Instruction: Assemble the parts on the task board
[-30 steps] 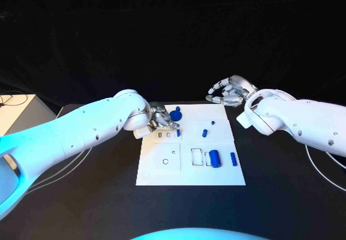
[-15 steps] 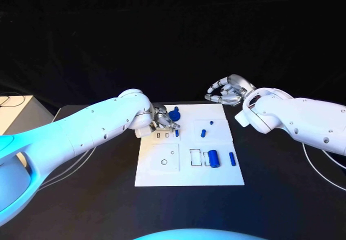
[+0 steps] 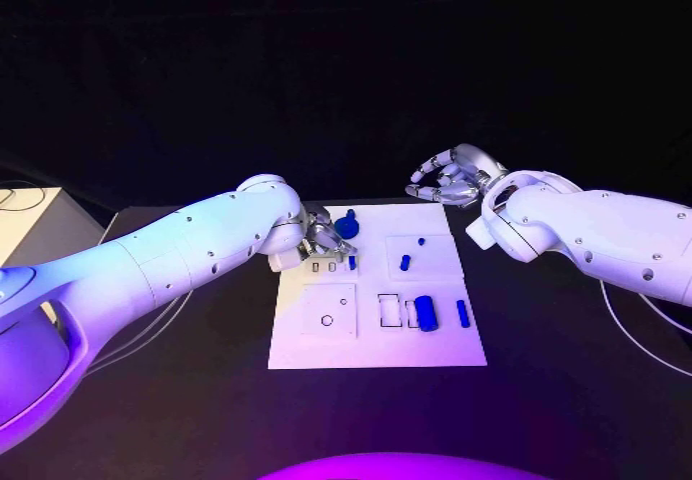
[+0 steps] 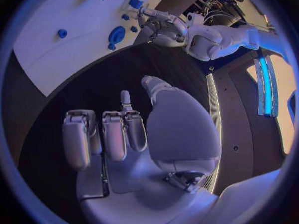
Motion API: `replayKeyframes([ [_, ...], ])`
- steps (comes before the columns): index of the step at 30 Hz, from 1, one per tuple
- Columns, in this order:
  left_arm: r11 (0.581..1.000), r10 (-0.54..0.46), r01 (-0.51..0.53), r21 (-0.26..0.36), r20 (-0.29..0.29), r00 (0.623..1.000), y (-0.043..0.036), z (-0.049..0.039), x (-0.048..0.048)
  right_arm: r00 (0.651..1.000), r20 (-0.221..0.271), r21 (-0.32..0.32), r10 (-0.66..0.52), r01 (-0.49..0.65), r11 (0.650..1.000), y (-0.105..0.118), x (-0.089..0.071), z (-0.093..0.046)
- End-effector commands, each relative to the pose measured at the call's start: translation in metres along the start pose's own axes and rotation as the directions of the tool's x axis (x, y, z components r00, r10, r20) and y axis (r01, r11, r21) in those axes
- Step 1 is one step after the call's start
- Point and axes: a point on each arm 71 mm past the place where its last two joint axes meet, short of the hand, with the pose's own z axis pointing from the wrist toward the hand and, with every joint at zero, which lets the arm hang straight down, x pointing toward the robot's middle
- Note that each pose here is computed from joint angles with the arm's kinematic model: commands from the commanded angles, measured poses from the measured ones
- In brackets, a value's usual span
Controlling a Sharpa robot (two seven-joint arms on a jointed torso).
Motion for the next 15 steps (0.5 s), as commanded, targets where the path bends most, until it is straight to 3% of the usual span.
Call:
replayKeyframes([
  [1,1.0,0.017,-0.017,0.005,-0.024,1.0,-0.0037,0.0008,0.003,1.0,-0.011,-0.003,-0.001,0.001,1.0,0.0018,0.0011,0.0002],
  [15,1.0,0.015,-0.014,0.007,-0.03,0.999,-0.006,0.0027,0.0046,1.0,-0.014,-0.009,-0.005,0.005,1.0,0.0036,0.0025,0.0003],
])
